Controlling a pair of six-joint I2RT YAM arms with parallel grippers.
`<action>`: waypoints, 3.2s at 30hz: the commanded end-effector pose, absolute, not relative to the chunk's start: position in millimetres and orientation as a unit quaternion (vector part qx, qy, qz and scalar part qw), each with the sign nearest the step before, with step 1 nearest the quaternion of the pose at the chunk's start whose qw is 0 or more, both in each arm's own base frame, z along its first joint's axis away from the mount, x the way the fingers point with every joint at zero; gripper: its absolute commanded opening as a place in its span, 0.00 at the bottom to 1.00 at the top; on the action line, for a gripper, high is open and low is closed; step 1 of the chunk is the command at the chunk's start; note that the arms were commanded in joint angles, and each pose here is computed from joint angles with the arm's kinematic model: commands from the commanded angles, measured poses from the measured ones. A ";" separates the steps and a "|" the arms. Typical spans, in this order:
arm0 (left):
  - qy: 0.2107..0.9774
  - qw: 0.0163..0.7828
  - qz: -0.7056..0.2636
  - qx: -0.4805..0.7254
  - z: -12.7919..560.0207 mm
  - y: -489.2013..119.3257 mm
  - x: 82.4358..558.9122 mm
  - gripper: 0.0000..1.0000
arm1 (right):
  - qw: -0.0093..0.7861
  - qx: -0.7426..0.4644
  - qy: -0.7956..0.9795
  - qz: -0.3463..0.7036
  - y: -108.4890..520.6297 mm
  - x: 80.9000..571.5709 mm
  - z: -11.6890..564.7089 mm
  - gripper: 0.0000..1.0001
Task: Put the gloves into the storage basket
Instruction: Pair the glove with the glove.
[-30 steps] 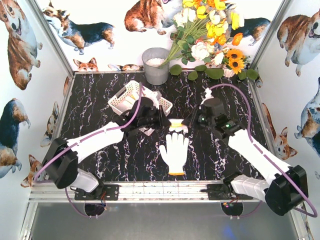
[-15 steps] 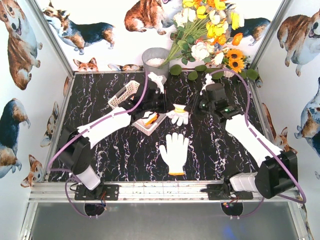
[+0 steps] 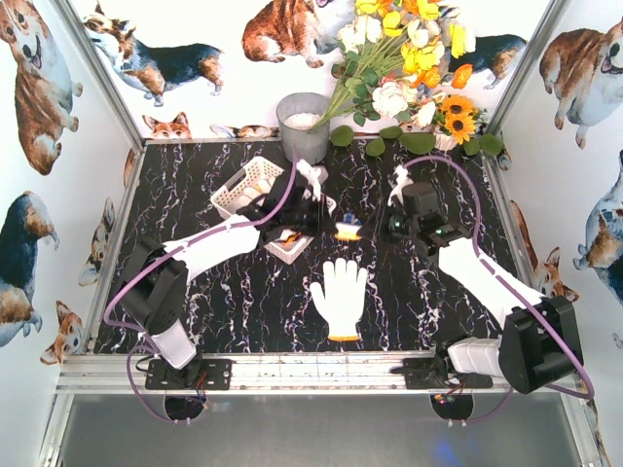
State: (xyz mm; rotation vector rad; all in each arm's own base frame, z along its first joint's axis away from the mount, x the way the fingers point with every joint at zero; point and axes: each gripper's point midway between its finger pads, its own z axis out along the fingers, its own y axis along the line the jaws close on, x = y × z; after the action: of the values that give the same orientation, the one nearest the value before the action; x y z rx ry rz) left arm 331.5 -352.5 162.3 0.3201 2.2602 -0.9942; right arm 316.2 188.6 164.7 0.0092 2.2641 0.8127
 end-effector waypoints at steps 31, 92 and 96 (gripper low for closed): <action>0.886 0.182 -0.398 0.150 99.4 -324.3 176.7 0.00 | 0.200 -0.018 0.908 0.369 217.8 183.1 99.8 0.00; 0.931 0.106 -0.333 0.109 20.4 -321.7 100.7 0.01 | 0.108 0.017 0.939 0.325 210.2 111.7 38.7 0.02; 0.931 0.109 -0.333 0.103 24.3 -318.0 99.7 0.29 | 0.113 0.022 0.944 0.310 206.1 113.9 41.3 0.27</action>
State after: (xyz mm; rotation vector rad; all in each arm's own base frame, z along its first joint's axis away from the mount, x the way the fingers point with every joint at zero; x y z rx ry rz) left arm 102.7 -330.4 27.4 0.3323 2.7151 -1.0372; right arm 104.7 207.5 35.7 0.0584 2.8016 0.9552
